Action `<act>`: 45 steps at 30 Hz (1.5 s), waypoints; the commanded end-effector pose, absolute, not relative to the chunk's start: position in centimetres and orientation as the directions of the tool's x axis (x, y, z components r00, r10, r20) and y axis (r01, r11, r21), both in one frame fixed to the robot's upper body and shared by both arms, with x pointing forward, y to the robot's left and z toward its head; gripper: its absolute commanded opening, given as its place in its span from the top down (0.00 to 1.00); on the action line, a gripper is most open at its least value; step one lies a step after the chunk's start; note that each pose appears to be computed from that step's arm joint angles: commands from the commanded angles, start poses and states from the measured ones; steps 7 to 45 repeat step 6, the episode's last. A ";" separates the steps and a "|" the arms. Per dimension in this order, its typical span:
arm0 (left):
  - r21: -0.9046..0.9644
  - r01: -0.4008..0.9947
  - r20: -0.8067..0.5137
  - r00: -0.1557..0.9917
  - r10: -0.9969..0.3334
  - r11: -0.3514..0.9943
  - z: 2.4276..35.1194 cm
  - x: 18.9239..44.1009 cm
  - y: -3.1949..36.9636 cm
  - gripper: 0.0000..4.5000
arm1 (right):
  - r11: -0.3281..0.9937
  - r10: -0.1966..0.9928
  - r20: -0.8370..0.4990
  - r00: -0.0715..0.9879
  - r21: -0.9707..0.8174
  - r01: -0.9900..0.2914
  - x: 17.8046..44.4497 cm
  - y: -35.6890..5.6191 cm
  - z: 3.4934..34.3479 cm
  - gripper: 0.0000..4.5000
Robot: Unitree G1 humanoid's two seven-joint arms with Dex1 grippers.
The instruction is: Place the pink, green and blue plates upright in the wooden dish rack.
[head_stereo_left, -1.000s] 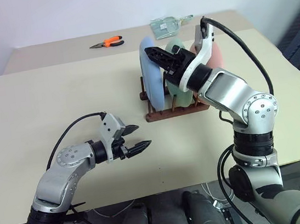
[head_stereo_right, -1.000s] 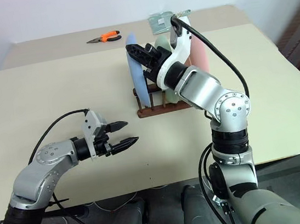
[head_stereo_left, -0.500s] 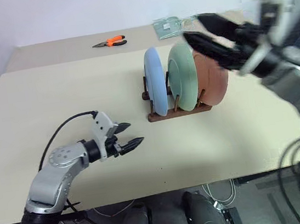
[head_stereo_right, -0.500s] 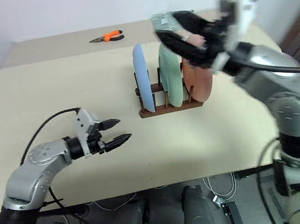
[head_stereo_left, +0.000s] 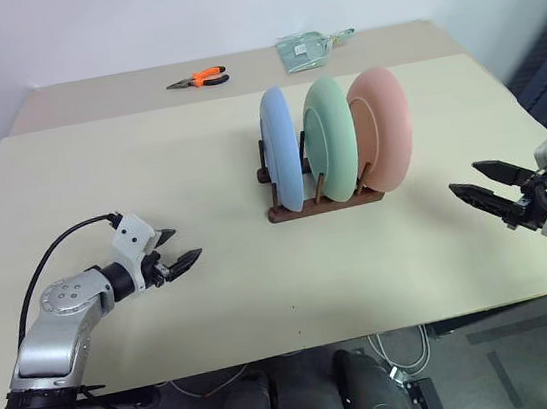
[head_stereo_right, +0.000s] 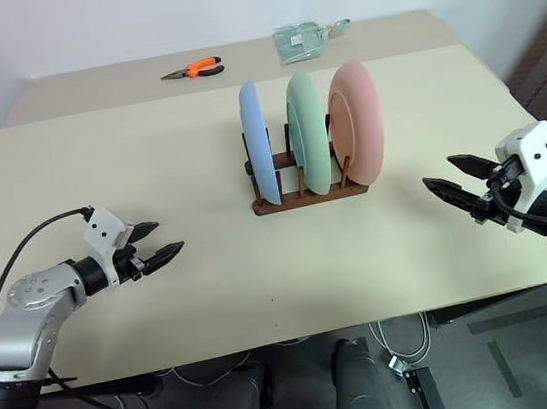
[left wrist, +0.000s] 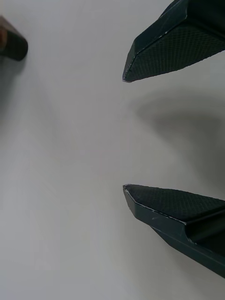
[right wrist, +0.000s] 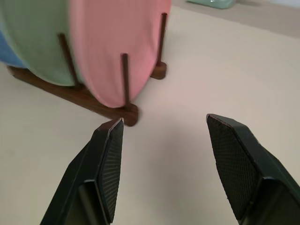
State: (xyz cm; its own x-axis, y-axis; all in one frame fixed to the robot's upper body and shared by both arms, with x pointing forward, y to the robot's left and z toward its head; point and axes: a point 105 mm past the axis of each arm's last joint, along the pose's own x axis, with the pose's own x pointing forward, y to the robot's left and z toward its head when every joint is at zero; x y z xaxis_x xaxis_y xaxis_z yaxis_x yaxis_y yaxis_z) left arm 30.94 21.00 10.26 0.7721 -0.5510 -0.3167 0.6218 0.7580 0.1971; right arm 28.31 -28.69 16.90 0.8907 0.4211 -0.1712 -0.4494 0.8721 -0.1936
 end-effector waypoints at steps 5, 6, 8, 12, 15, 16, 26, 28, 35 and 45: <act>0.214 0.590 -0.268 0.802 -0.534 0.779 10.7 30.7 20.9 0.21 | 0.860 0.413 -0.177 0.893 -0.246 -0.446 29.5 -28.7 15.0 0.37; 0.213 0.590 -0.268 0.802 -0.534 0.779 10.6 30.7 20.8 0.21 | 0.864 0.410 -0.175 0.895 -0.241 -0.442 29.6 -28.7 14.7 0.37; 0.213 0.590 -0.268 0.802 -0.534 0.779 10.6 30.7 20.8 0.21 | 0.864 0.410 -0.175 0.895 -0.241 -0.442 29.6 -28.7 14.7 0.37; 0.213 0.590 -0.268 0.802 -0.534 0.779 10.6 30.7 20.8 0.21 | 0.864 0.410 -0.175 0.895 -0.241 -0.442 29.6 -28.7 14.7 0.37; 0.213 0.590 -0.268 0.802 -0.534 0.779 10.6 30.7 20.8 0.21 | 0.864 0.410 -0.175 0.895 -0.241 -0.442 29.6 -28.7 14.7 0.37; 0.213 0.590 -0.268 0.802 -0.534 0.779 10.6 30.7 20.8 0.21 | 0.864 0.410 -0.175 0.895 -0.241 -0.442 29.6 -28.7 14.7 0.37; 0.213 0.590 -0.268 0.802 -0.534 0.779 10.6 30.7 20.8 0.21 | 0.864 0.410 -0.175 0.895 -0.241 -0.442 29.6 -28.7 14.7 0.37; 0.213 0.590 -0.268 0.802 -0.534 0.779 10.6 30.7 20.8 0.21 | 0.864 0.410 -0.175 0.895 -0.241 -0.442 29.6 -28.7 14.7 0.37; 0.213 0.590 -0.268 0.802 -0.534 0.779 10.6 30.7 20.8 0.21 | 0.864 0.410 -0.175 0.895 -0.241 -0.442 29.6 -28.7 14.7 0.37; 0.213 0.590 -0.268 0.802 -0.534 0.779 10.6 30.7 20.8 0.21 | 0.864 0.410 -0.175 0.895 -0.241 -0.442 29.6 -28.7 14.7 0.37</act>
